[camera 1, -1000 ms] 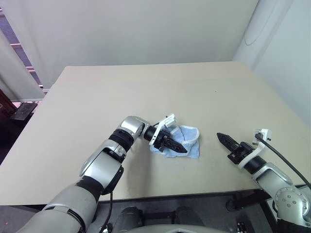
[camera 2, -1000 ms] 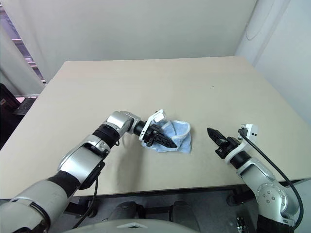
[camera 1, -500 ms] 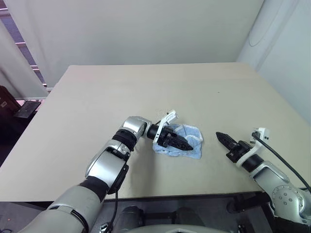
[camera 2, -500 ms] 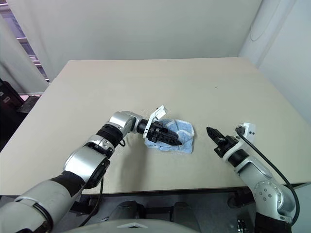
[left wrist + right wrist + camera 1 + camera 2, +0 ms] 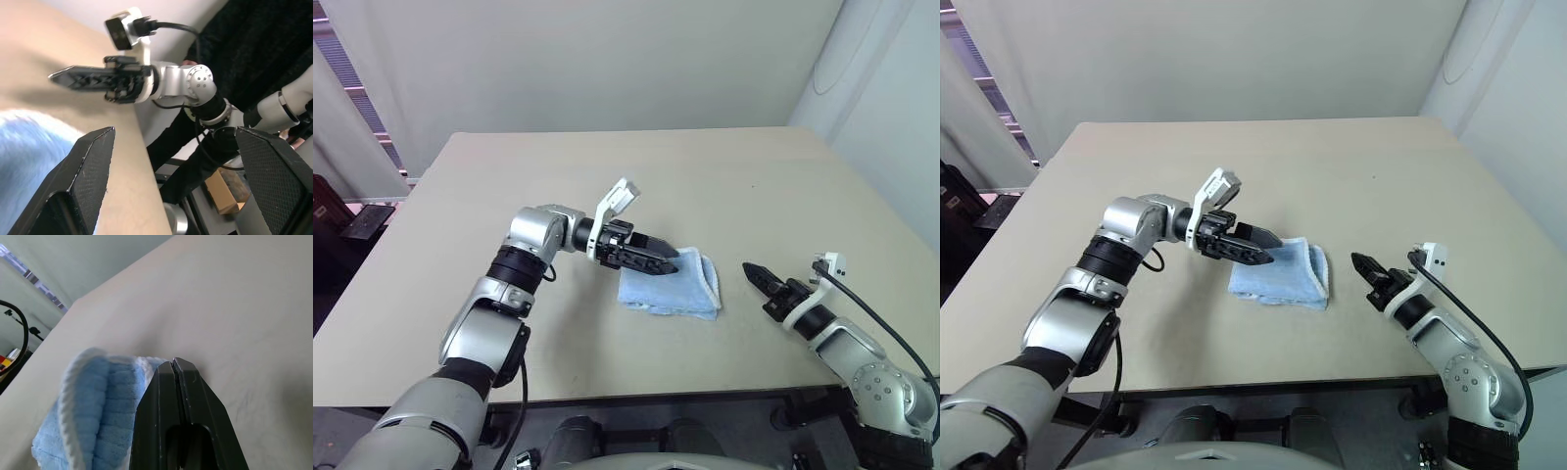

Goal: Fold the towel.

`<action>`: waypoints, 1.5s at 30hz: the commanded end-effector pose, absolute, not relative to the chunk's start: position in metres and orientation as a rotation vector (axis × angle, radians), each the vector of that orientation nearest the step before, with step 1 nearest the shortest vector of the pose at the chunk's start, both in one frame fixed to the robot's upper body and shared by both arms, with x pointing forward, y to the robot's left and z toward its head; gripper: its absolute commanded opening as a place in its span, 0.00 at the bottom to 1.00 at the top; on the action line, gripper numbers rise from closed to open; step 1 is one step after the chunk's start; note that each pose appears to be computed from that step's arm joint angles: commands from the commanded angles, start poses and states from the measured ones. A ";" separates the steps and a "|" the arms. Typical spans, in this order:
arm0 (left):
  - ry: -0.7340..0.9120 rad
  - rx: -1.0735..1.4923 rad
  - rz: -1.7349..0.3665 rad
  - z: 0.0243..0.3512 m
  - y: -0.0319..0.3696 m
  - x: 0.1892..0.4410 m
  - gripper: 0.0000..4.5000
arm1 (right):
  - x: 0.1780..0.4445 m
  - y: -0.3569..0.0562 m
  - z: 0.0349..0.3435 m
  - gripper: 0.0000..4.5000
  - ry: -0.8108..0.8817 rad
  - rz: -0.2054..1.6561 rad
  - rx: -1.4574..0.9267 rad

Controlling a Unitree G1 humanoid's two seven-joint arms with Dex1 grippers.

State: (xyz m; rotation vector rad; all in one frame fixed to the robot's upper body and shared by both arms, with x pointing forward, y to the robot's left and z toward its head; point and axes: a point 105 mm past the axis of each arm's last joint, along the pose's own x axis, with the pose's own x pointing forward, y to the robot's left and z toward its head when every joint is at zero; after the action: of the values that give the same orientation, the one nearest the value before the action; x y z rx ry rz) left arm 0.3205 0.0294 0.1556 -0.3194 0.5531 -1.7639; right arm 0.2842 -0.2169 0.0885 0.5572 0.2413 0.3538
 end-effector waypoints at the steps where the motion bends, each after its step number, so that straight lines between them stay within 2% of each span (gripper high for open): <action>1: 0.511 -0.288 -1.659 0.157 0.037 0.338 0.92 | 0.289 -0.216 0.100 0.00 0.201 0.377 0.525; 8: 0.511 -0.075 -1.579 0.127 0.053 0.350 0.92 | 0.284 -0.210 0.107 0.00 0.177 0.425 0.542; 13: 0.427 0.099 -1.568 0.103 0.030 0.351 0.92 | 0.277 -0.182 0.153 0.00 0.043 0.626 0.516; 19: 0.227 0.193 -1.577 0.115 0.019 0.355 0.92 | 0.281 -0.139 0.195 0.00 -0.007 0.861 0.399; 24: 0.165 0.214 -1.531 0.129 0.035 0.364 0.92 | 0.297 -0.125 0.183 0.00 0.090 0.924 0.265; 25: 0.156 0.191 -1.509 0.133 0.038 0.367 0.83 | 0.301 -0.125 0.180 0.00 0.103 0.926 0.260; 26: 0.149 0.169 -1.494 0.136 0.041 0.369 0.80 | 0.304 -0.126 0.177 0.00 0.110 0.928 0.257; 31: 0.136 0.111 -1.511 0.142 0.051 0.364 0.40 | 0.309 -0.119 0.166 0.00 0.158 0.980 0.242; 36: 0.181 0.171 -1.507 0.123 0.044 0.359 0.01 | 0.318 -0.127 0.136 0.00 0.247 0.914 0.238; 40: 0.280 0.203 -1.568 0.093 0.038 0.345 0.01 | 0.321 -0.138 0.099 0.00 0.373 0.828 0.202; 45: 0.327 0.213 -1.541 0.064 0.023 0.341 0.01 | 0.325 -0.156 0.065 0.00 0.447 0.712 0.202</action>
State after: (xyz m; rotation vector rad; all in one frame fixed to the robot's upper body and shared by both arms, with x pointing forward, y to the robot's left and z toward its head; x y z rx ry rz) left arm 0.3376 0.0276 0.0600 0.1849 0.3609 -1.5477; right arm 0.3195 -0.1520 0.0582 0.2183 0.4919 0.7315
